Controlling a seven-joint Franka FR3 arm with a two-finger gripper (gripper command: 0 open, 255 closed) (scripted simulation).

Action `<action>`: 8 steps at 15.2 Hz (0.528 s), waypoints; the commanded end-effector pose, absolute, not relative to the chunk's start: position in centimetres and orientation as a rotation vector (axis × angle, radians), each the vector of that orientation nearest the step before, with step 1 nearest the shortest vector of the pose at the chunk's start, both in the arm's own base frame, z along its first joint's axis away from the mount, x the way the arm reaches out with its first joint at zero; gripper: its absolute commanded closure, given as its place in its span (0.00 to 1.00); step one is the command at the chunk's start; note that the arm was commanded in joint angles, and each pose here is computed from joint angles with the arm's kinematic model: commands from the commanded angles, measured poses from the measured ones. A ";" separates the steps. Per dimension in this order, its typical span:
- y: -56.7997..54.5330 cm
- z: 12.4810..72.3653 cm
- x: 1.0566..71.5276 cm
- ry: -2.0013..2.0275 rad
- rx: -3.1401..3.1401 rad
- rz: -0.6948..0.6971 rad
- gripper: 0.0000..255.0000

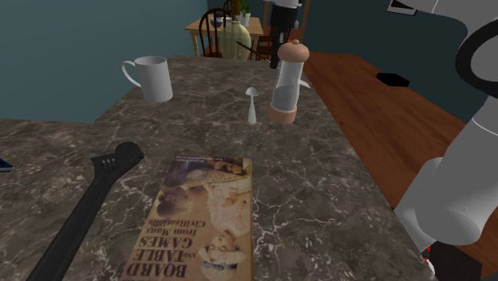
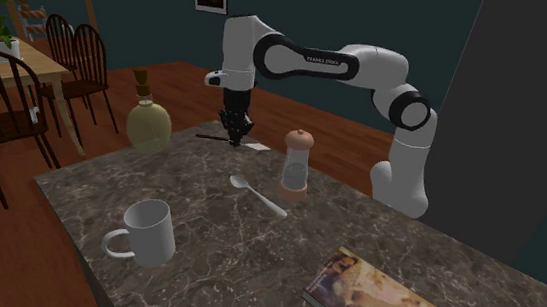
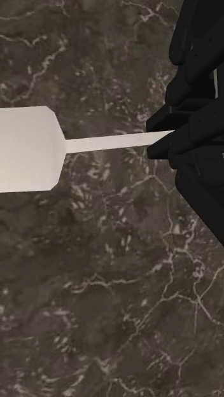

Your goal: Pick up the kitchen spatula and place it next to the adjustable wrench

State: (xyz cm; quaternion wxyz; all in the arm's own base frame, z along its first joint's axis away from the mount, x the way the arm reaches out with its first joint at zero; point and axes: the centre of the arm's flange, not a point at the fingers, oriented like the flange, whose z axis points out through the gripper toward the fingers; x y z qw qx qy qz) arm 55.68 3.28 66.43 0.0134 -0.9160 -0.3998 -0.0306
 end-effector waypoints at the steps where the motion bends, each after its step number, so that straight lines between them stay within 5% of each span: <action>1: 3.2 67.4 55.7 -1.245 -2.853 -0.095 1.00; 8: 5.1 69.5 53.8 -1.245 -2.853 -0.095 1.00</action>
